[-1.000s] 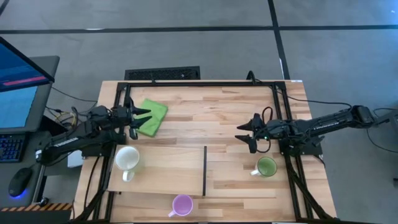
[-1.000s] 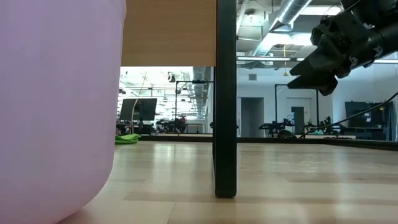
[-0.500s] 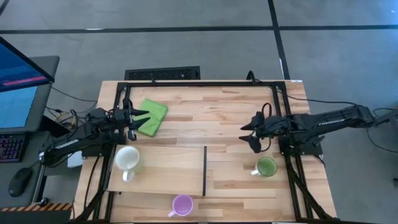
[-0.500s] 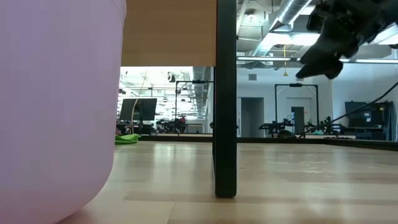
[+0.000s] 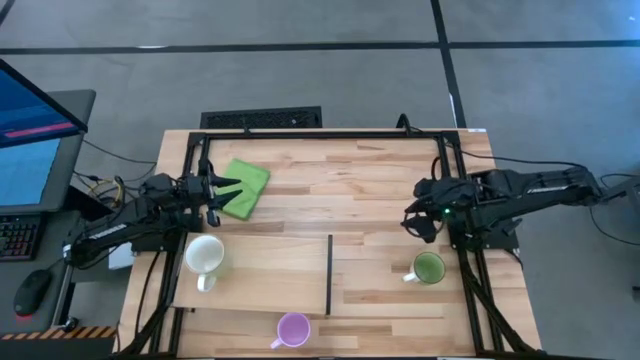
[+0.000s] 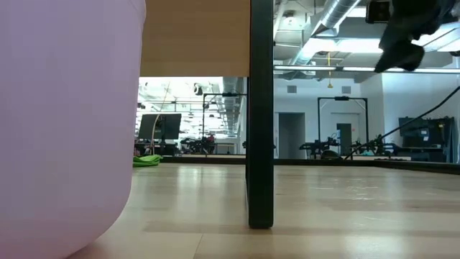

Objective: Stack small to large cups/mugs on shelf
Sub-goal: Put the green mug on the shelf

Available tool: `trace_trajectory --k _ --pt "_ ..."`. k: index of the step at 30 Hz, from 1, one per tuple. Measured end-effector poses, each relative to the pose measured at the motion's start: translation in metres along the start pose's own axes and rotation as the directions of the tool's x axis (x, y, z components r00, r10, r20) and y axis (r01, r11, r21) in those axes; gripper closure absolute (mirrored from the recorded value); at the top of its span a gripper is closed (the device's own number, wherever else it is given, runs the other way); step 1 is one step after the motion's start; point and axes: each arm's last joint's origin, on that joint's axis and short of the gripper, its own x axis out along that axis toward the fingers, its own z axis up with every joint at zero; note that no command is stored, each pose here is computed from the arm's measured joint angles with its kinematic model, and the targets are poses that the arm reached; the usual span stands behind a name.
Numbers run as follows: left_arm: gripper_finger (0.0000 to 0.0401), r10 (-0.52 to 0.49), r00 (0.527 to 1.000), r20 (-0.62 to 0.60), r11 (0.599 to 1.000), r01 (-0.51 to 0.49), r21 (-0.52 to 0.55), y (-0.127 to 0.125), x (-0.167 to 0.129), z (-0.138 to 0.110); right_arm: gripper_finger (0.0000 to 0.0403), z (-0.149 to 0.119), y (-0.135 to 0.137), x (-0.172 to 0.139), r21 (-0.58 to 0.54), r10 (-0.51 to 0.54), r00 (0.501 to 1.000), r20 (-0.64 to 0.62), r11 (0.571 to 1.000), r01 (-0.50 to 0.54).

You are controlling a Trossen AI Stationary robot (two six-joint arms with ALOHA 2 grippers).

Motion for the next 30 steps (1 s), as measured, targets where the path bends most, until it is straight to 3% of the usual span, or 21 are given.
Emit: trace_trajectory --k 5,11,18,24,27,30 --pt "0.0279 0.003 1.0 -0.005 1.0 -0.003 0.002 0.0 0.0 0.0 0.0137 -0.003 -0.002 -0.004 0.003 -0.029 0.998 -0.056 1.0 0.03" --pt "0.0279 0.037 0.998 -0.052 0.999 -0.036 0.014 0.001 0.0 -0.005 0.0137 -0.006 -0.002 -0.005 -0.003 0.007 0.994 -0.11 1.0 -0.008" --pt "0.0279 0.041 0.997 -0.073 0.999 -0.04 0.017 0.001 0.0 -0.007 0.0137 -0.011 -0.001 -0.005 -0.122 0.079 0.977 -0.2 0.987 -0.104" --pt "0.0279 0.041 0.997 -0.072 0.999 -0.039 0.031 0.001 0.0 -0.007 0.0137 -0.017 0.003 -0.006 -0.298 0.097 0.964 -0.248 0.939 -0.171" --pt "0.0279 0.041 0.997 -0.072 0.999 -0.039 0.031 0.001 0.0 -0.007 0.0137 -0.019 0.006 -0.006 -0.267 0.108 0.96 -0.26 0.947 -0.179" --pt "0.0279 0.041 0.997 -0.072 0.999 -0.039 0.031 0.001 0.0 -0.007 0.0137 -0.022 0.009 -0.007 -0.154 0.116 0.953 -0.278 0.974 -0.164"
